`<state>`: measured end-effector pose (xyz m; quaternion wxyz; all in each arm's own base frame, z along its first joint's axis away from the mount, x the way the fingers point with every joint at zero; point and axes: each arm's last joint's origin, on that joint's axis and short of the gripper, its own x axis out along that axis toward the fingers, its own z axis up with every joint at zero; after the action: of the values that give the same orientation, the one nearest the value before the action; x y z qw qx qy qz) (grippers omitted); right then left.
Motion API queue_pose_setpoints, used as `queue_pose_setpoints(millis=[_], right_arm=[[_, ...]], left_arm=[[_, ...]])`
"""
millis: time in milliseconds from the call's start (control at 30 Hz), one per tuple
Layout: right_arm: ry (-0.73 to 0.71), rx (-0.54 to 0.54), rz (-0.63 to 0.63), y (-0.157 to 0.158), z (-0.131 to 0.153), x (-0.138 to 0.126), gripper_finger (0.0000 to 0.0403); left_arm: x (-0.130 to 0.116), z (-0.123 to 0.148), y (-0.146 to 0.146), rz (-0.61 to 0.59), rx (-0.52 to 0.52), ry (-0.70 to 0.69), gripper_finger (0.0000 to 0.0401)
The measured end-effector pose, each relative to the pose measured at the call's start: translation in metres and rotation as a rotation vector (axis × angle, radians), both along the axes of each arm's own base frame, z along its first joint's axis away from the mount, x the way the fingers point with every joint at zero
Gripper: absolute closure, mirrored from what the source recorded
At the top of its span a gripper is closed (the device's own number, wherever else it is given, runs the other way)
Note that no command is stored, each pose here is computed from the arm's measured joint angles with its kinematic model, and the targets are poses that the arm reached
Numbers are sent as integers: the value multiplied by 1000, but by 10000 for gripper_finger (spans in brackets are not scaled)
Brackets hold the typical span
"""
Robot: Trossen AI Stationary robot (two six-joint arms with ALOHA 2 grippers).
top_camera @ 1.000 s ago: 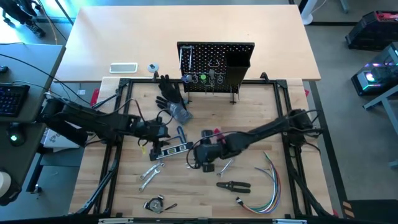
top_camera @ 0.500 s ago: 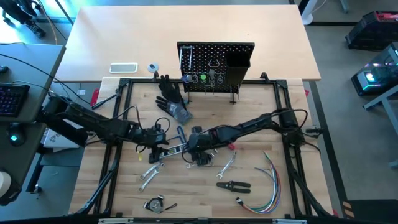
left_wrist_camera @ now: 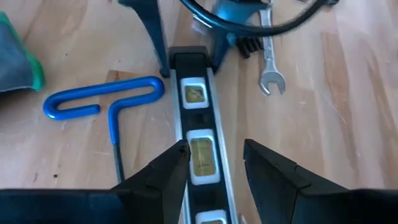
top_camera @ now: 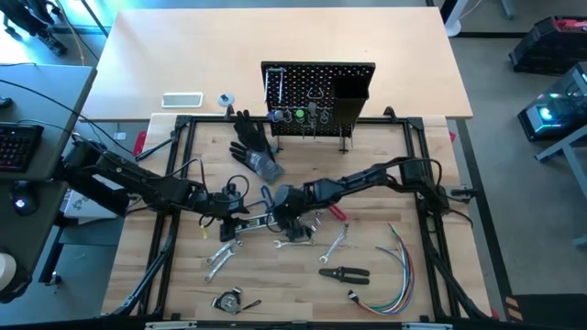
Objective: Hang tools onto peg board
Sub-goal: Put the black spirit level into the black bin on the pegboard
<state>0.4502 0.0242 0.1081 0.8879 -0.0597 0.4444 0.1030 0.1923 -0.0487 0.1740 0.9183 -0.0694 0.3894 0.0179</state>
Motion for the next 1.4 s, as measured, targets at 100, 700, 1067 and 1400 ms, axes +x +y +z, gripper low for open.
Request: queue_pose_setpoints(millis=[100, 700, 1067, 1400], right_arm=[[10, -7, -9, 2, -8, 1, 178], [11, -195, -35, 30, 2, -6, 233], [-2, -450, 25, 62, 36, -24, 230], [-23, -615, 12, 79, 44, -30, 228]], left_arm=[[1, 1, 0, 9, 13, -13, 252], [3, 0, 2, 10, 61, -27, 246], [21, -13, 20, 3, -72, 2, 183], [49, -36, 37, -130, -344, 2, 166]])
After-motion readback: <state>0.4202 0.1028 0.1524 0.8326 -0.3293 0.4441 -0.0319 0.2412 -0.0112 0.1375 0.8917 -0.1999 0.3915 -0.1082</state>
